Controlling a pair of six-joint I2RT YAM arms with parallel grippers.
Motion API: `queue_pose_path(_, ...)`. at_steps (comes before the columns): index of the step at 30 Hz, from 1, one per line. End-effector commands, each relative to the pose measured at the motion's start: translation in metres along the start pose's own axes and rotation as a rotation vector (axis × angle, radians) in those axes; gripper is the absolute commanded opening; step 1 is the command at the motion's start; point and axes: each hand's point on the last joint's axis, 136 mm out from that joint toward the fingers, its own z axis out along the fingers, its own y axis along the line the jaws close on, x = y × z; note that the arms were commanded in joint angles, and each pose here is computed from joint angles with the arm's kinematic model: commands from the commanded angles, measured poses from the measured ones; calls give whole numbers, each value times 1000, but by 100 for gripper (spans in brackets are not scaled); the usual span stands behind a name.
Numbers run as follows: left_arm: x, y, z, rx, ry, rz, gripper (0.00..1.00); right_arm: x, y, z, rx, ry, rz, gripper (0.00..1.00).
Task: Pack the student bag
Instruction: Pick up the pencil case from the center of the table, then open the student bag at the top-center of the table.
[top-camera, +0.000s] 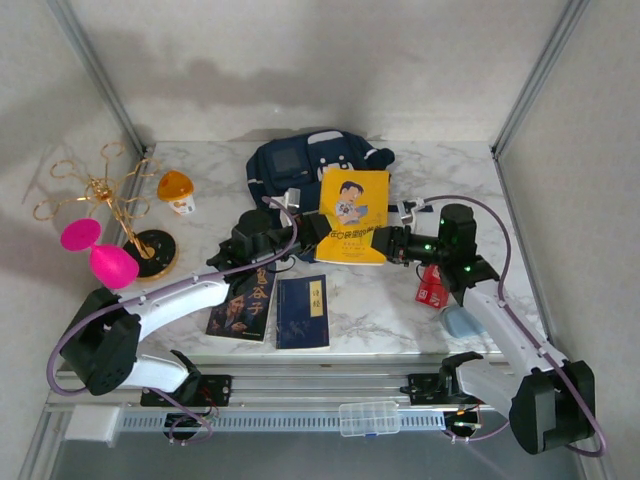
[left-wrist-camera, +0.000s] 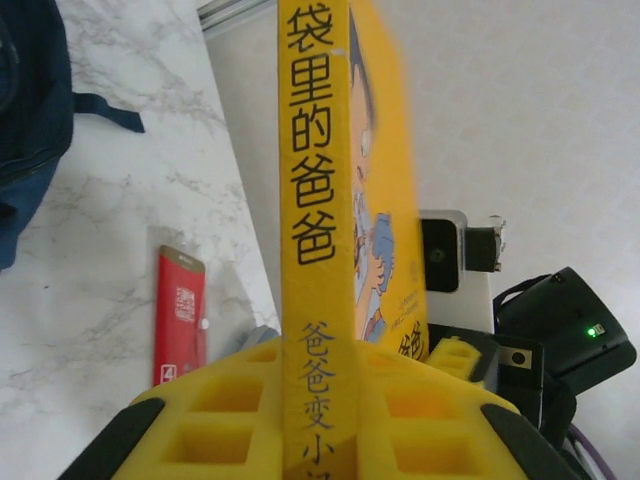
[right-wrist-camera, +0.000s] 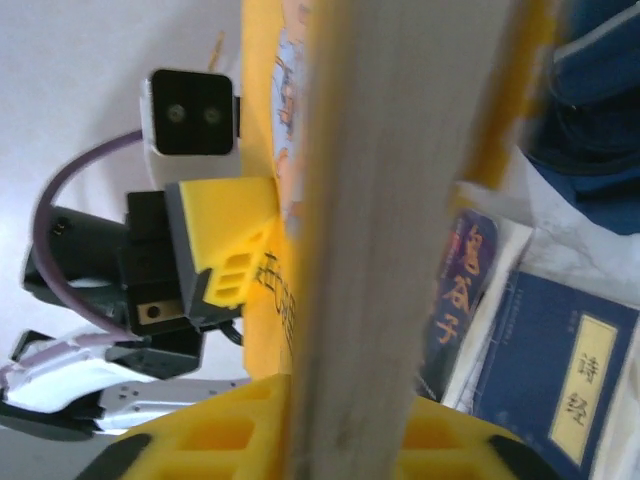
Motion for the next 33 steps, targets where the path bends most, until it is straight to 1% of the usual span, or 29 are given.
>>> queue_pose_path(1, -11, -14, 3, -4, -27, 81, 0, -12, 11, -7, 19, -41, -61, 8)
queue_pose_path(2, -11, -12, 4, -25, -21, 102, 4, -16, 10, -9, 40, -54, -65, 4)
queue_pose_path(3, -11, -10, 4, -50, -10, 130, 16, -20, 7, -12, 68, -72, -70, 1)
queue_pose_path(4, -12, -8, 4, -75, 1, 163, 25, -25, 5, -16, 97, -91, -72, 0)
queue_pose_path(5, -13, -4, 4, -116, 14, 221, 33, -30, -1, -23, 136, -116, -59, 0)
queue_pose_path(6, -15, 7, 2, -199, 21, 285, 38, -36, -8, -31, 178, -150, -43, 0)
queue_pose_path(8, -26, 31, -2, -365, 19, 413, 45, -48, -20, -47, 253, -218, -20, 0)
queue_pose_path(9, -33, 47, -3, -468, 22, 484, 49, -53, -26, -56, 293, -254, -15, 0)
queue_pose_path(10, -36, 61, -2, -550, 43, 525, 50, -57, -32, -66, 333, -290, -8, 0)
queue_pose_path(11, -35, 75, 2, -614, 101, 567, 51, -60, -38, -74, 360, -315, 5, 0)
queue_pose_path(12, -29, 85, 8, -647, 179, 612, 52, -62, -40, -80, 371, -335, 12, 0)
queue_pose_path(14, -15, 102, 21, -673, 306, 689, 53, -67, -44, -90, 392, -368, 13, 0)
queue_pose_path(18, -4, 129, 42, -731, 435, 821, 59, -71, -51, -103, 428, -405, 26, 1)
queue_pose_path(21, -6, 152, 57, -785, 475, 861, 60, -70, -56, -108, 421, -409, 53, 1)
queue_pose_path(24, -9, 164, 68, -812, 505, 880, 59, -69, -58, -113, 411, -418, 68, 1)
queue_pose_path(28, -18, 172, 76, -823, 506, 887, 55, -67, -63, -116, 405, -416, 78, 1)
queue_pose_path(33, -38, 181, 73, -866, 483, 860, 48, -66, -64, -116, 383, -417, 90, 1)
